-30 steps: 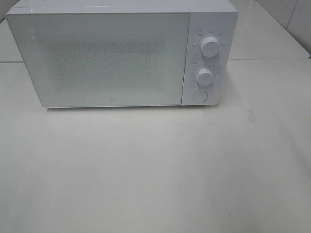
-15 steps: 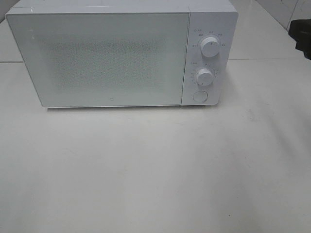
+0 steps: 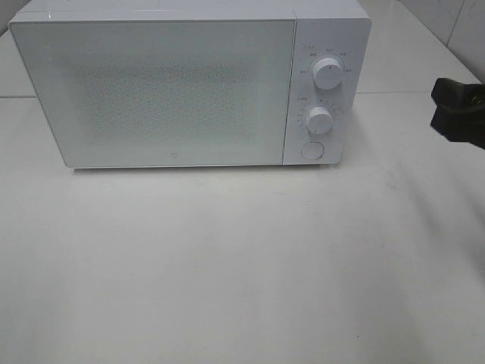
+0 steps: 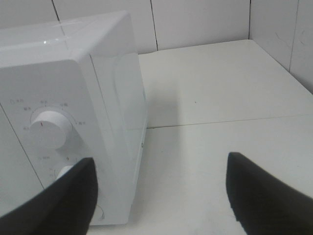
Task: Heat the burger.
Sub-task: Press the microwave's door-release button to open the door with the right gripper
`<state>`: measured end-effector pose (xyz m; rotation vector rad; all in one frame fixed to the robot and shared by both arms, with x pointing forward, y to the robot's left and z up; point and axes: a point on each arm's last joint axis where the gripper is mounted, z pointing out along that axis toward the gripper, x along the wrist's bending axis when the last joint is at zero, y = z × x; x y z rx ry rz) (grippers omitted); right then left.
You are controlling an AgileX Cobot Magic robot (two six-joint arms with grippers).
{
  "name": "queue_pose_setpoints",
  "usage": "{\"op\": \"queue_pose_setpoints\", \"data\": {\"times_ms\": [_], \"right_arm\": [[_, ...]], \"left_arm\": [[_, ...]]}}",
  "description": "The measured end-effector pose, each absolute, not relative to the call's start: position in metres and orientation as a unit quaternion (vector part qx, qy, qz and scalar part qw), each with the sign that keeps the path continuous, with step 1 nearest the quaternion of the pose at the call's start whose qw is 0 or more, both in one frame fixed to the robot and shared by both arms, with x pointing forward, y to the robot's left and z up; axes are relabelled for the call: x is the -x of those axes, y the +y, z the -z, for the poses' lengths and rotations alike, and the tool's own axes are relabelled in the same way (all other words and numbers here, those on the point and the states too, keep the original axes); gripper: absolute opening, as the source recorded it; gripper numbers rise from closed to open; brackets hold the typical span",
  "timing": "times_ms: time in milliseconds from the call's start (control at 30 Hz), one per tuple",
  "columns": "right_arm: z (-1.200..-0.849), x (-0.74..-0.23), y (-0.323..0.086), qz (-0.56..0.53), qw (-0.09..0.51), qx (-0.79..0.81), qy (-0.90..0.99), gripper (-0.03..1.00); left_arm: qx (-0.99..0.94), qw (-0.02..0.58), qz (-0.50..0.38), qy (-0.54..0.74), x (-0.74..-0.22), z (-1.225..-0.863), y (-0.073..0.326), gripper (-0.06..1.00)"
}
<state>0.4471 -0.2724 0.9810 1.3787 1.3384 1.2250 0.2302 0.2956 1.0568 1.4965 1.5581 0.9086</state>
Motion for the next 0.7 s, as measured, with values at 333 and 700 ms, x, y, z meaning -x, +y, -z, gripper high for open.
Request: {"op": "queue_pose_setpoints", "data": {"times_ms": [333,700], "right_arm": [[-0.951,-0.442,-0.234,-0.457,0.431,-0.518,0.581,0.72],[-0.924,-0.431,-0.201,-0.430,0.423,-0.542,0.586,0.72]], "left_arm": [[-0.588,0.388,-0.357,0.613,-0.230,-1.057,0.296,0.97],[-0.588,0.388,-0.357,0.613,-0.230,-1.057,0.296,0.97]]}}
